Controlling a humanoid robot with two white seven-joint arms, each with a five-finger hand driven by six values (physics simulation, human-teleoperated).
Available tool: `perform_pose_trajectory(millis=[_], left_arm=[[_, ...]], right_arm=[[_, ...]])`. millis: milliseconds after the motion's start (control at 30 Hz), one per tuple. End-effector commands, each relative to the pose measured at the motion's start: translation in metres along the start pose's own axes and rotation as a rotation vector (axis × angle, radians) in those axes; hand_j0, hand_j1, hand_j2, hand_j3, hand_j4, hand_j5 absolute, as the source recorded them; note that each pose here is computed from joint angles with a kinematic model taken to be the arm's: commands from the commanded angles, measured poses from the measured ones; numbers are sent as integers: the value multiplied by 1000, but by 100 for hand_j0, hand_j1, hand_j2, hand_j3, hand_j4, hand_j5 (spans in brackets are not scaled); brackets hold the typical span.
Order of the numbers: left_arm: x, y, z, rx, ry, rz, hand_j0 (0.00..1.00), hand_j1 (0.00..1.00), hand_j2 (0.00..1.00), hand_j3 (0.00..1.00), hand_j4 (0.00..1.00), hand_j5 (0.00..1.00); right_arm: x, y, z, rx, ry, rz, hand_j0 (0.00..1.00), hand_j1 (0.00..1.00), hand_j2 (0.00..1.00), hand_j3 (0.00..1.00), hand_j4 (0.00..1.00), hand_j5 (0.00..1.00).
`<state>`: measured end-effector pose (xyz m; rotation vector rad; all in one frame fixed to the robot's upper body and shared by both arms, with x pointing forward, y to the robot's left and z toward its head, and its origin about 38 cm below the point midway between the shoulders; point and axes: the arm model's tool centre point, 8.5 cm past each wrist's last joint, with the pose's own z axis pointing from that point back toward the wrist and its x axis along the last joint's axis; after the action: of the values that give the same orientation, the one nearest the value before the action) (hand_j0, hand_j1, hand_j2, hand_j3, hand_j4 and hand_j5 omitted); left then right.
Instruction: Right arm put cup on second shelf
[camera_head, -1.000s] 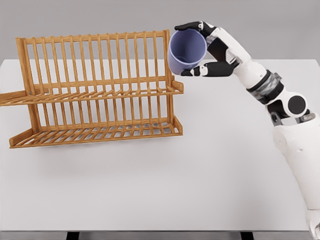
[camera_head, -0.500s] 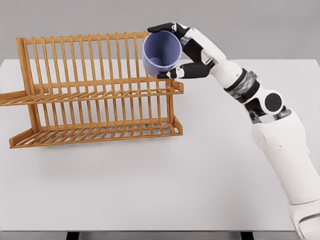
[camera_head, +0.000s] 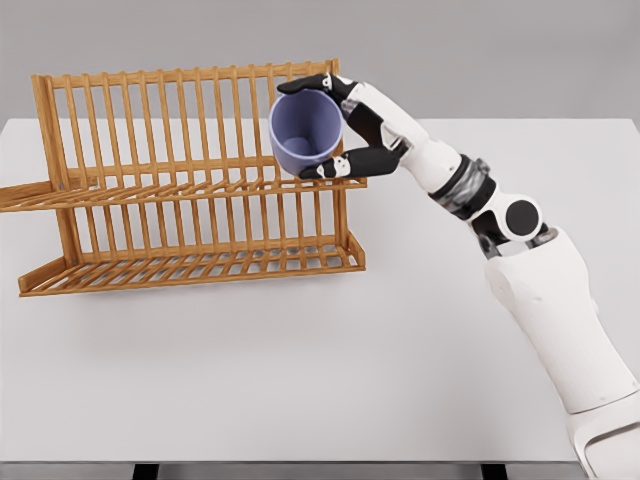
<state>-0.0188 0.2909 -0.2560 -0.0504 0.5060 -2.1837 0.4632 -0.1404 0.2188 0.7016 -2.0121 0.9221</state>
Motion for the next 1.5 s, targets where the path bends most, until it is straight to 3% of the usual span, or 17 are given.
perform_pose_trajectory(millis=[0,233,267,300,333,633,1267,1467], left_arm=[[0,0,0,-1,0,0,100,100,100,100,100,100],[0,0,0,-1,0,0,100,100,100,100,100,100],[0,0,0,-1,0,0,100,100,100,100,100,100],[0,0,0,-1,0,0,100,100,100,100,100,100],[0,0,0,-1,0,0,100,100,100,100,100,100],[0,0,0,-1,0,0,100,100,100,100,100,100],[0,0,0,-1,0,0,100,100,100,100,100,100],[0,0,0,-1,0,0,100,100,100,100,100,100]], right_arm=[[-2,2,1,2,-6,-2,74,74,74,74,74,74],[-2,2,1,1,-9,0,75,75,75,75,75,75],[-1,2,1,1,-11,3,81,81,81,81,81,81],[-1,2,2,0,-21,11,96,96,96,96,96,96],[0,2,3,1,-29,20,100,100,100,100,100,100],[5,2,2,6,-45,26,100,100,100,100,100,100],[50,-15,14,18,-104,113,100,100,100,100,100,100],[71,-38,59,-2,-58,128,100,100,100,100,100,100]])
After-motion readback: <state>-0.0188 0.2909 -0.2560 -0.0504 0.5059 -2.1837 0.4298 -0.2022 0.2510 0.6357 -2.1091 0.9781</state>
